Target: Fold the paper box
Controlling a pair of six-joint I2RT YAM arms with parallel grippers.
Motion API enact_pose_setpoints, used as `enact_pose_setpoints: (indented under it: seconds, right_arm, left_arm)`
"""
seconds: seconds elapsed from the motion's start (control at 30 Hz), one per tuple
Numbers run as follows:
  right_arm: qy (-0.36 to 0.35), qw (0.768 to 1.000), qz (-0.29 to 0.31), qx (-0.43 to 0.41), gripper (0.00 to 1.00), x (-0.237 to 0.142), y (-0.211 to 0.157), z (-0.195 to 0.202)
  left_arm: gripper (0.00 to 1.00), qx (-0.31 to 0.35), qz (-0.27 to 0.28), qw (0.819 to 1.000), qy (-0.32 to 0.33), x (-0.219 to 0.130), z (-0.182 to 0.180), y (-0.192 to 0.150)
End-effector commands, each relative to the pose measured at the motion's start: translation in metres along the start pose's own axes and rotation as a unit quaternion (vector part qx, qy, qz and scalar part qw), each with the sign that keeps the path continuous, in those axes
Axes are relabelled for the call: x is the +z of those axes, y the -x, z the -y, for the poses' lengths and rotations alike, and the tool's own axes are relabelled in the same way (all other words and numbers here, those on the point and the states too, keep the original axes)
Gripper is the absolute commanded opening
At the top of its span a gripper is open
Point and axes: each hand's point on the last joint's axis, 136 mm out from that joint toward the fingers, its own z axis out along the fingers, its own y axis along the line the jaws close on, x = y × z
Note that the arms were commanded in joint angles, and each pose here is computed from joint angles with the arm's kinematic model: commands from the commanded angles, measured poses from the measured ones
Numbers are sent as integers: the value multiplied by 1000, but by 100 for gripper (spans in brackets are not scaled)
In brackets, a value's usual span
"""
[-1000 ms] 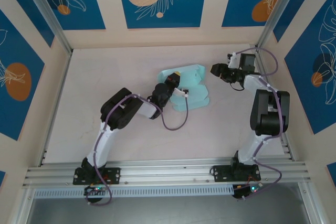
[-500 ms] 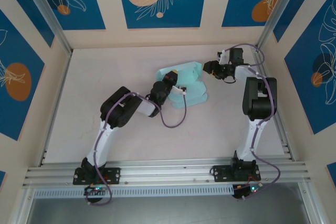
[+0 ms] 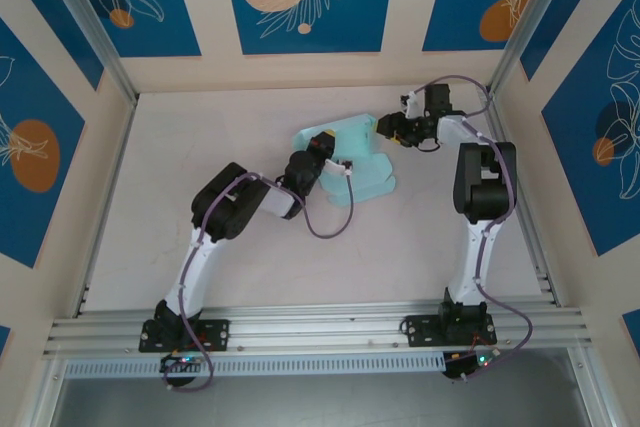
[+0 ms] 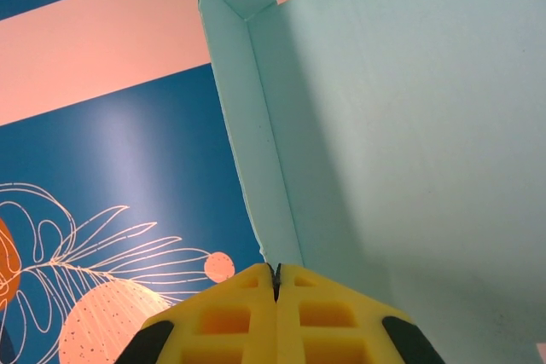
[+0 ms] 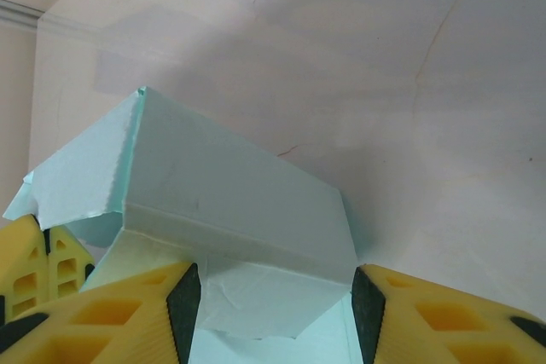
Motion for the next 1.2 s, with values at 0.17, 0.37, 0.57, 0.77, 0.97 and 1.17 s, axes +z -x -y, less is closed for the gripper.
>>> enact_pose_setpoints:
  seconds: [0.17, 0.37, 0.57, 0.77, 0.97, 1.17]
  right_arm:
    - [25, 998, -44, -26, 51, 11, -15, -17]
    - [22, 998, -54, -27, 52, 16, -16, -18]
    - [2, 998, -65, -23, 53, 25, -13, -13]
    - [-18, 997, -67, -31, 55, 33, -11, -13]
    - [-42, 995, -71, -57, 56, 42, -12, -18]
    - [-47, 994, -73, -65, 56, 50, -4, -19]
  left_arm:
    - [0, 1, 15, 999, -32, 3, 28, 4]
    - [0, 2, 17, 999, -33, 4, 28, 5]
    - [0, 5, 18, 999, -33, 3, 28, 5]
    - [0, 6, 24, 999, -32, 2, 27, 7]
    - [0, 6, 33, 999, -33, -1, 29, 11]
    - [0, -2, 47, 998, -47, -5, 32, 14]
